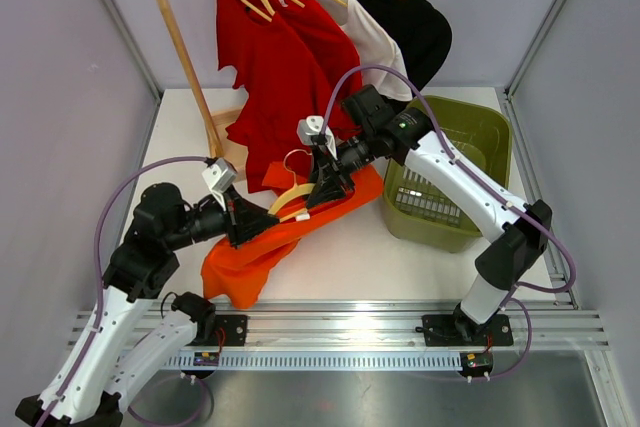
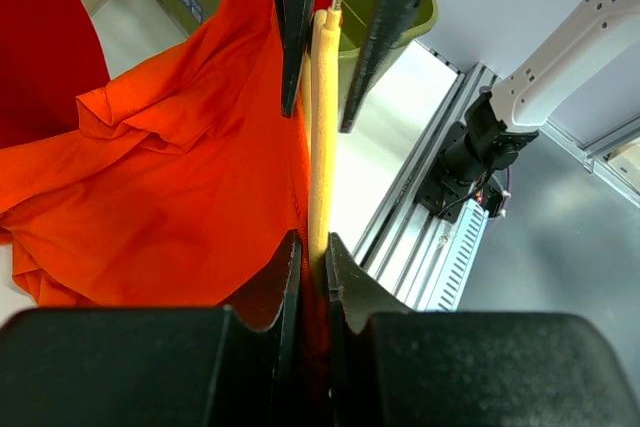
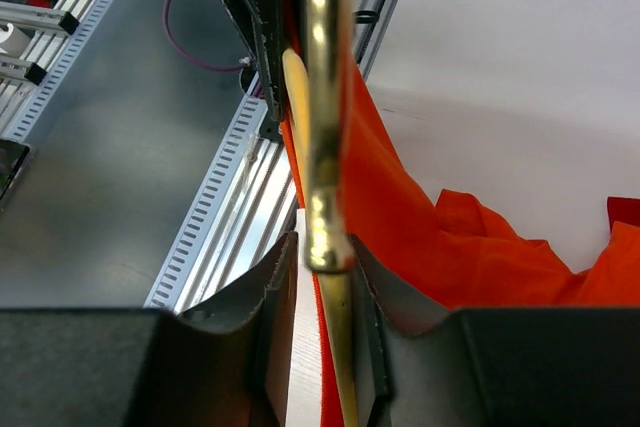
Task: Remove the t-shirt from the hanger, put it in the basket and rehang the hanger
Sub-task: Remove the tshirt from the hanger
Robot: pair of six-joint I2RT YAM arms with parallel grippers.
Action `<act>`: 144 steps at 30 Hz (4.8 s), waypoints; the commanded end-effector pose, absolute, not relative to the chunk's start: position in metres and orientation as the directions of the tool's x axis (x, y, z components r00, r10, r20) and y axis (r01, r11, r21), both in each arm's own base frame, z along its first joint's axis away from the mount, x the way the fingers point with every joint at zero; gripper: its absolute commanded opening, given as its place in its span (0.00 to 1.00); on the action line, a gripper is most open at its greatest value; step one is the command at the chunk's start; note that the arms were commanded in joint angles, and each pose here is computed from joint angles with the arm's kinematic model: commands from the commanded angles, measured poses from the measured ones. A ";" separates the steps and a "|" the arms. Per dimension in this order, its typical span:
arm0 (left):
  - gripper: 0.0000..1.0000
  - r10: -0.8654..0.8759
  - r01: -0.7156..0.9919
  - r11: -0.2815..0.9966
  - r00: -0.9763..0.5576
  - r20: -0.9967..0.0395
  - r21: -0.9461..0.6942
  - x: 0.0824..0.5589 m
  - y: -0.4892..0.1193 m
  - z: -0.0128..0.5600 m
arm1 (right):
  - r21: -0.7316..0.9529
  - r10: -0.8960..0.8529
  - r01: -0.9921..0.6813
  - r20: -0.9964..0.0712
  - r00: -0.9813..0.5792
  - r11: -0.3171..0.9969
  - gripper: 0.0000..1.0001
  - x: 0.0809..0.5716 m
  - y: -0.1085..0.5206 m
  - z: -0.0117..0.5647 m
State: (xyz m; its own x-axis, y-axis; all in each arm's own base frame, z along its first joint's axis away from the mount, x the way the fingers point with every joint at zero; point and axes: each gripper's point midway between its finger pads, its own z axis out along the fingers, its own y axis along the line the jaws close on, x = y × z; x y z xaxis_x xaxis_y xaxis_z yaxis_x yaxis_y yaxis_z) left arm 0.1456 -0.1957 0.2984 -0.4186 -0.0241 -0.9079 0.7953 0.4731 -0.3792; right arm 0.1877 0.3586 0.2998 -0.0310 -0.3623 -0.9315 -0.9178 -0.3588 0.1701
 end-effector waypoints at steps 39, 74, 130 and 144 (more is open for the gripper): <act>0.72 0.119 0.891 0.360 -0.340 -0.933 -0.278 0.175 -0.221 0.330 | 0.135 -0.507 -0.933 -0.860 0.056 -0.333 0.00 0.178 0.348 0.303; 0.00 0.166 0.880 0.404 -0.340 -0.926 -0.250 0.178 -0.220 0.311 | 0.177 -0.519 -0.935 -0.855 0.008 -0.306 0.18 0.186 0.357 0.300; 0.00 -0.204 0.454 0.704 -0.607 -0.768 -0.546 0.203 -0.186 0.318 | -0.127 -0.453 -0.653 -0.816 -0.360 0.747 0.00 0.341 0.329 0.281; 0.00 0.036 0.698 0.615 -0.491 -0.871 -0.368 0.147 -0.176 0.318 | -0.201 -0.339 -0.346 -0.849 -0.406 0.917 0.00 0.450 0.204 0.282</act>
